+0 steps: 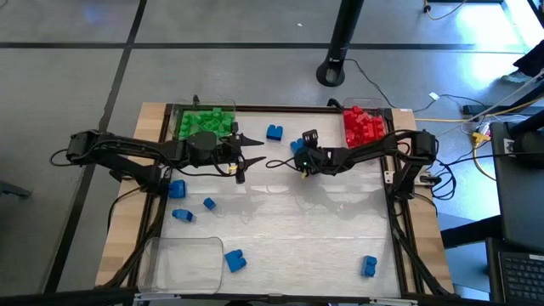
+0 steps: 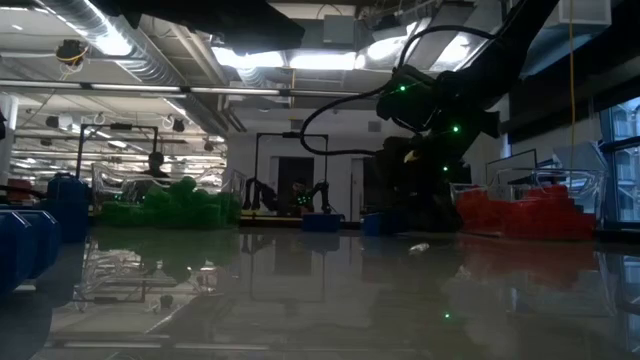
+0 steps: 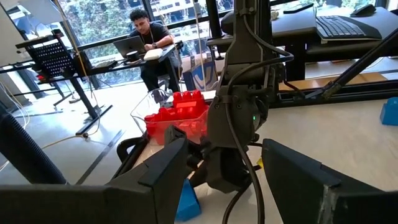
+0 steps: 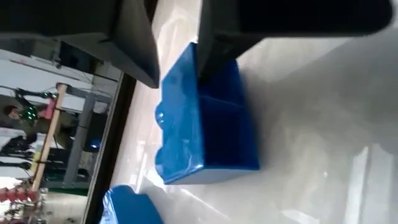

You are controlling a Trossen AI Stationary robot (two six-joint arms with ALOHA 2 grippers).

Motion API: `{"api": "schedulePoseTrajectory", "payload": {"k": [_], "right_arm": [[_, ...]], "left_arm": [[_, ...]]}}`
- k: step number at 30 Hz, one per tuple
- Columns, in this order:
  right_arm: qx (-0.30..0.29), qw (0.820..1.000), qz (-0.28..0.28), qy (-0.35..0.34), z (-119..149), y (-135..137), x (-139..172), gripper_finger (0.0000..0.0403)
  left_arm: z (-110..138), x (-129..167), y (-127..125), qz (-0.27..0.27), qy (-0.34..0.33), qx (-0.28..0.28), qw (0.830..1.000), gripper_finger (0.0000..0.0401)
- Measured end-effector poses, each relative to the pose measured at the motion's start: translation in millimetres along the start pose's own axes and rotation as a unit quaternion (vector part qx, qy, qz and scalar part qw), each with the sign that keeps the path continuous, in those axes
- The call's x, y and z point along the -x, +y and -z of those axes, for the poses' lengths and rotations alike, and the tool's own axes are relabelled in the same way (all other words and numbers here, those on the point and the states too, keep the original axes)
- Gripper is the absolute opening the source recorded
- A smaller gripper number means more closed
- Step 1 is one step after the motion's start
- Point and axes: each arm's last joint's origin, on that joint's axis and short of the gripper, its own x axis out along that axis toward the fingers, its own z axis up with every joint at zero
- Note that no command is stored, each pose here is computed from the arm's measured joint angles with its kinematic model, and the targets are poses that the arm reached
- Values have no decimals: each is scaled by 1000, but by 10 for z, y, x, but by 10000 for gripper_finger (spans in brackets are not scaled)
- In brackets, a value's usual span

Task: Sort blocks
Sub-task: Put the blue game piece into the bottom transparent bin

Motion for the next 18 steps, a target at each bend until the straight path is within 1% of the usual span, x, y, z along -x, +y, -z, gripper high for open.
{"api": "schedulePoseTrajectory", "payload": {"k": [4, 7, 10, 13, 15, 18], "right_arm": [[0, 1000, -11, -11, -6, 7, 0, 51], [-6, 1000, -5, -14, -16, -14, 8, 13], [-9, 1000, -4, -15, -19, -20, 12, 11], [-10, 999, -13, -31, -36, -28, 95, 11], [-10, 998, -16, -55, -73, -47, 212, 5], [-18, 995, -7, -93, -108, -134, 436, 5]], "left_arm": [[-1, 0, 0, 0, 0, 0, 1000, 198], [-1, 0, 0, 0, 0, 0, 1000, 198], [-1, 0, 0, 0, 0, 0, 1000, 198], [-1, 0, 0, 0, 0, -1, 1000, 198], [1, 0, 0, 0, 0, -1, 1000, 198], [4, -2, -1, 0, 2, -2, 1000, 198]]}}
